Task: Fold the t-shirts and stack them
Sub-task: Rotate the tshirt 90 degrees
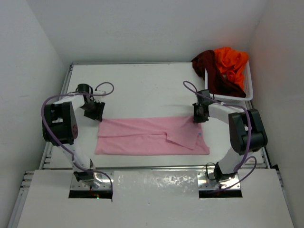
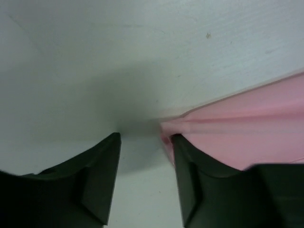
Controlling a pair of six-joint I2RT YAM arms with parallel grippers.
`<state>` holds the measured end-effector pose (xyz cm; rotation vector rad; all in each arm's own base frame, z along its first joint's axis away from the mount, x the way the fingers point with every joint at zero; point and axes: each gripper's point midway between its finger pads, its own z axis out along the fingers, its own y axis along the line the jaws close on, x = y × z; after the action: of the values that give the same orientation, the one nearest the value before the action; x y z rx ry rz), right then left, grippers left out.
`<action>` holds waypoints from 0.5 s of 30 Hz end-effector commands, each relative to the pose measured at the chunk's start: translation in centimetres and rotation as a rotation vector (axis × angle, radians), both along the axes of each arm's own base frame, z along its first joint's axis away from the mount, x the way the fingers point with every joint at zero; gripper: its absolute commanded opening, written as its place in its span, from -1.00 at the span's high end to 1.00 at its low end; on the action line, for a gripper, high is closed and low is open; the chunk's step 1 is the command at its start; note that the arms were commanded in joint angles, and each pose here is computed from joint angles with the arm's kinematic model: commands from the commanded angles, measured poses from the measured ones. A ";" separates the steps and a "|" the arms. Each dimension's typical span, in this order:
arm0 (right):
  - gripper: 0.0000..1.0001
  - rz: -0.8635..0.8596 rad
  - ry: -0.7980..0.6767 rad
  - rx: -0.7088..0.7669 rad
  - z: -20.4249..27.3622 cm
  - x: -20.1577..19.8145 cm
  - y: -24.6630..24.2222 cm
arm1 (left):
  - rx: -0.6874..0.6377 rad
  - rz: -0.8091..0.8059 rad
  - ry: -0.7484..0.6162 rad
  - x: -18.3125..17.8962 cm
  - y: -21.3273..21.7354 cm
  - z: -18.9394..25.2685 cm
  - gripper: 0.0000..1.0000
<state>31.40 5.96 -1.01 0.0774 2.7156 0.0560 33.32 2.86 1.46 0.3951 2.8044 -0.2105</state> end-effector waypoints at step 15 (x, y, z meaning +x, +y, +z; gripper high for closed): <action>0.87 0.149 -0.001 -0.078 -3.2 16.0 7.3 | 0.115 -0.090 0.034 -7.0 1.5 -1.9 0.57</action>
<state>46.14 11.69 -0.83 -0.0631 2.6457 0.0373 29.20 4.06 0.34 0.4666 2.7779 -0.0613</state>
